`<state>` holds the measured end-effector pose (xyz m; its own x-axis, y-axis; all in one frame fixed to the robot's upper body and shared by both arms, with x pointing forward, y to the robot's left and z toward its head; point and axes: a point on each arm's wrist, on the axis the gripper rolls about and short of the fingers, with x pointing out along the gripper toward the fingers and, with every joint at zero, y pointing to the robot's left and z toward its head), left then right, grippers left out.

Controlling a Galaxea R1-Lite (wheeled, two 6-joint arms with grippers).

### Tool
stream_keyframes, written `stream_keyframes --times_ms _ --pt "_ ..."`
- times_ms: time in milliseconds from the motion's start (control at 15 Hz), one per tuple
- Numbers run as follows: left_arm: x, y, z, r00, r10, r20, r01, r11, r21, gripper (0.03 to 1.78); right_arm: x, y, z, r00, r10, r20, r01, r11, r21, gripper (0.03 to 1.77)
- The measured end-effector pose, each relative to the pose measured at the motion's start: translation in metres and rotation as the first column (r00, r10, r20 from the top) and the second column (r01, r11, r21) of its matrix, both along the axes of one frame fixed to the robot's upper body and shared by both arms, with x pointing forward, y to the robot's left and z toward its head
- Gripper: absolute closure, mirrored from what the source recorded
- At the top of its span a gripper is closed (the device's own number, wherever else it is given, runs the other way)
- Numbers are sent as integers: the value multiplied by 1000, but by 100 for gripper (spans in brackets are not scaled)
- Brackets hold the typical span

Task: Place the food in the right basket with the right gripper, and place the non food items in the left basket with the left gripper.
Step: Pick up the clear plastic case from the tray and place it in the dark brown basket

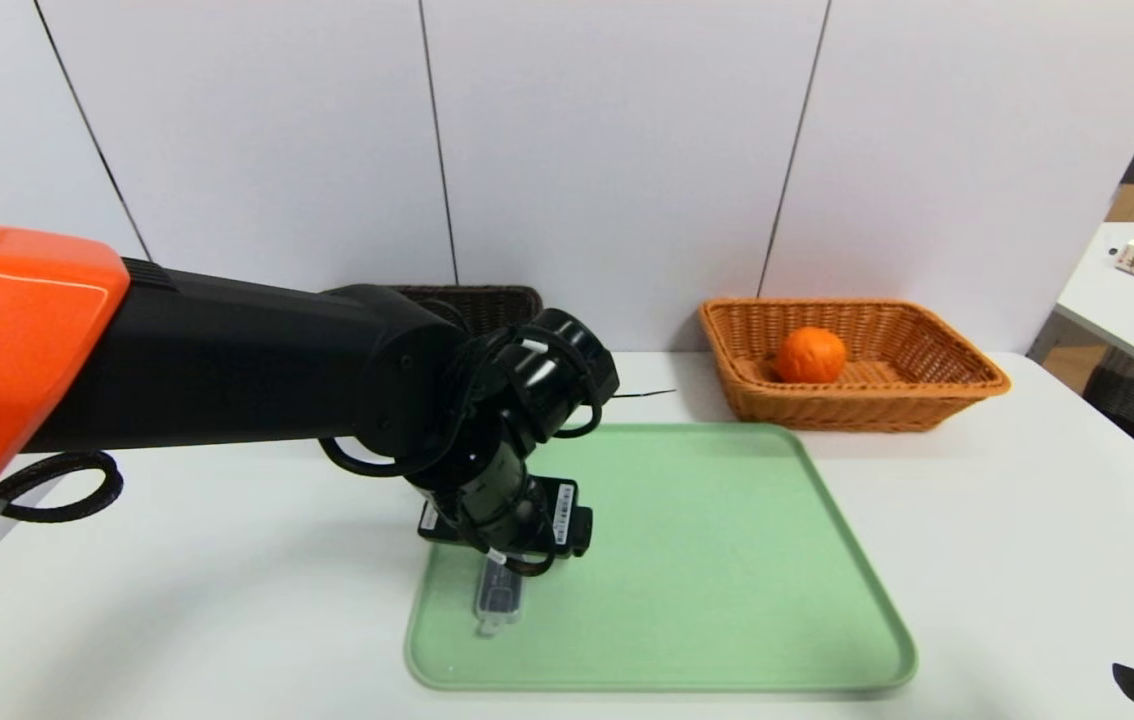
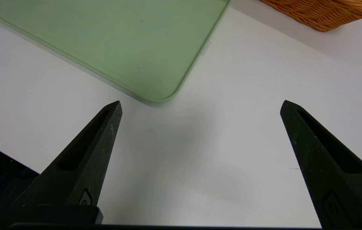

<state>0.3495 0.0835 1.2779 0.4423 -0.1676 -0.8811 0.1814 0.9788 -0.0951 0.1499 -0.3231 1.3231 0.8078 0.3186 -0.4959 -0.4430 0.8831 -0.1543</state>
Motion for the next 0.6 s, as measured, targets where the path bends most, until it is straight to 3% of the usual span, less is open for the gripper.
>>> stream_keyframes --times_ms 600 --pt "10 2 -11 1000 22 -23 -21 1000 5 12 -2 0 0 1000 -1 4 1 1000 0 9"
